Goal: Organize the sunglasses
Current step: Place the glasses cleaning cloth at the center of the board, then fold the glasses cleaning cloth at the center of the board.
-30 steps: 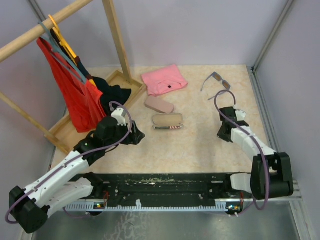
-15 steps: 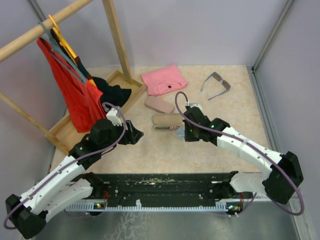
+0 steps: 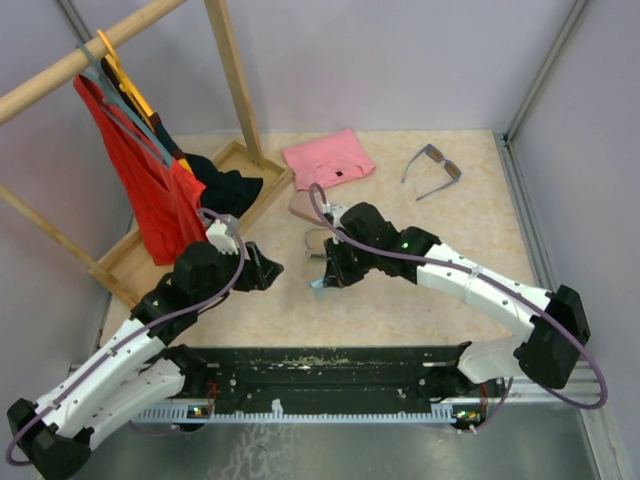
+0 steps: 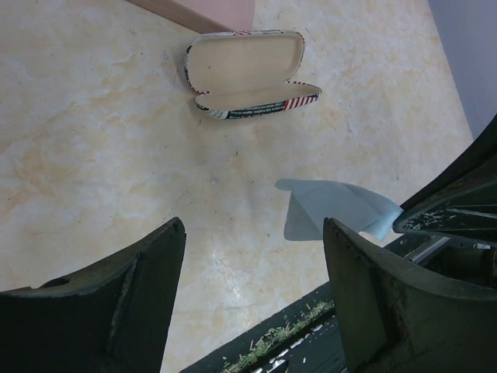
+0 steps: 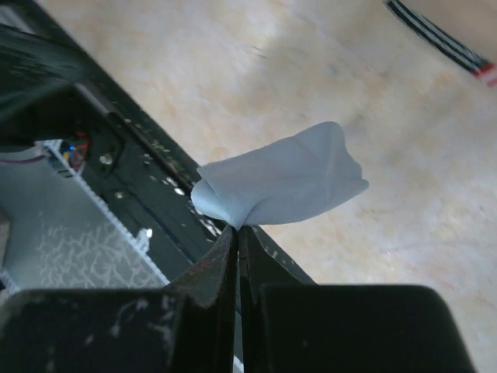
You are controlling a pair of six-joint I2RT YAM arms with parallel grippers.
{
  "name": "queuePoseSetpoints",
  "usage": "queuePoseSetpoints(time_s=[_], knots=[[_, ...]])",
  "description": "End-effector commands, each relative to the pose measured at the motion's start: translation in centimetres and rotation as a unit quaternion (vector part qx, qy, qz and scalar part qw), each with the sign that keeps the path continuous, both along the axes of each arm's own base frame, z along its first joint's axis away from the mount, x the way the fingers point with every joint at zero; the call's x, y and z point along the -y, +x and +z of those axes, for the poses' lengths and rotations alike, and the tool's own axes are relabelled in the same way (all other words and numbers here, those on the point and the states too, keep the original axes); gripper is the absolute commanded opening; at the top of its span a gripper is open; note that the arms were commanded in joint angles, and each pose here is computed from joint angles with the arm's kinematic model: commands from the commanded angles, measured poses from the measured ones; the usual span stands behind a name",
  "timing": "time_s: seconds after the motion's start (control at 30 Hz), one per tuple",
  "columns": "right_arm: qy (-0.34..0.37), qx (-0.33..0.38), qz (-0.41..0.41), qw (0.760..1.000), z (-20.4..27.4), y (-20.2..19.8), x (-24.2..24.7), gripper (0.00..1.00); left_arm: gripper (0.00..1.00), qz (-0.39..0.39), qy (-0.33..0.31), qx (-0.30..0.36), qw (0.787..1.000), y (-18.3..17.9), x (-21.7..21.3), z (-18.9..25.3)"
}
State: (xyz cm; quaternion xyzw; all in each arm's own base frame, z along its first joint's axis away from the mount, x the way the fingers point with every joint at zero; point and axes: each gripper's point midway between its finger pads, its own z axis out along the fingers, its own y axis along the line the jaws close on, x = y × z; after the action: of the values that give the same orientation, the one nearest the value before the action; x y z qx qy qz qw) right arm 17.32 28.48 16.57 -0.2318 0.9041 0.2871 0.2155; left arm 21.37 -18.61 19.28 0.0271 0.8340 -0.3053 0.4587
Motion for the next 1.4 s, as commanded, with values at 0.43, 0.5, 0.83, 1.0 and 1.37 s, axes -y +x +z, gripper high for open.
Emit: queuePoseSetpoints(time_s=[0.43, 0.5, 0.83, 1.0, 1.37], knots=[[-0.215, 0.052, -0.122, 0.968, -9.5, 1.7, 8.5, 0.53, 0.78, 0.011, 0.003, -0.021, 1.000, -0.6, -0.7, -1.8], [-0.188, 0.075, -0.133, 0.970, -8.0, 2.4, 8.0, 0.56, 0.79, 0.004, 0.005, -0.027, 1.000, -0.5, -0.3, -2.3], [-0.032, 0.160, -0.182, 0.970, -5.6, 4.0, 6.4, 0.56, 0.75, -0.039, 0.009, -0.090, 0.995, 0.1, 2.7, -7.0], [-0.026, 0.101, -0.188, 0.977, -6.7, 2.2, 6.0, 0.51, 0.63, -0.059, 0.013, -0.120, 0.991, 0.2, 4.0, -10.2], [0.019, 0.013, -0.287, 0.958, -9.5, -0.1, 6.5, 0.47, 0.59, -0.087, 0.058, -0.149, 0.983, -1.8, 5.8, -14.8]])
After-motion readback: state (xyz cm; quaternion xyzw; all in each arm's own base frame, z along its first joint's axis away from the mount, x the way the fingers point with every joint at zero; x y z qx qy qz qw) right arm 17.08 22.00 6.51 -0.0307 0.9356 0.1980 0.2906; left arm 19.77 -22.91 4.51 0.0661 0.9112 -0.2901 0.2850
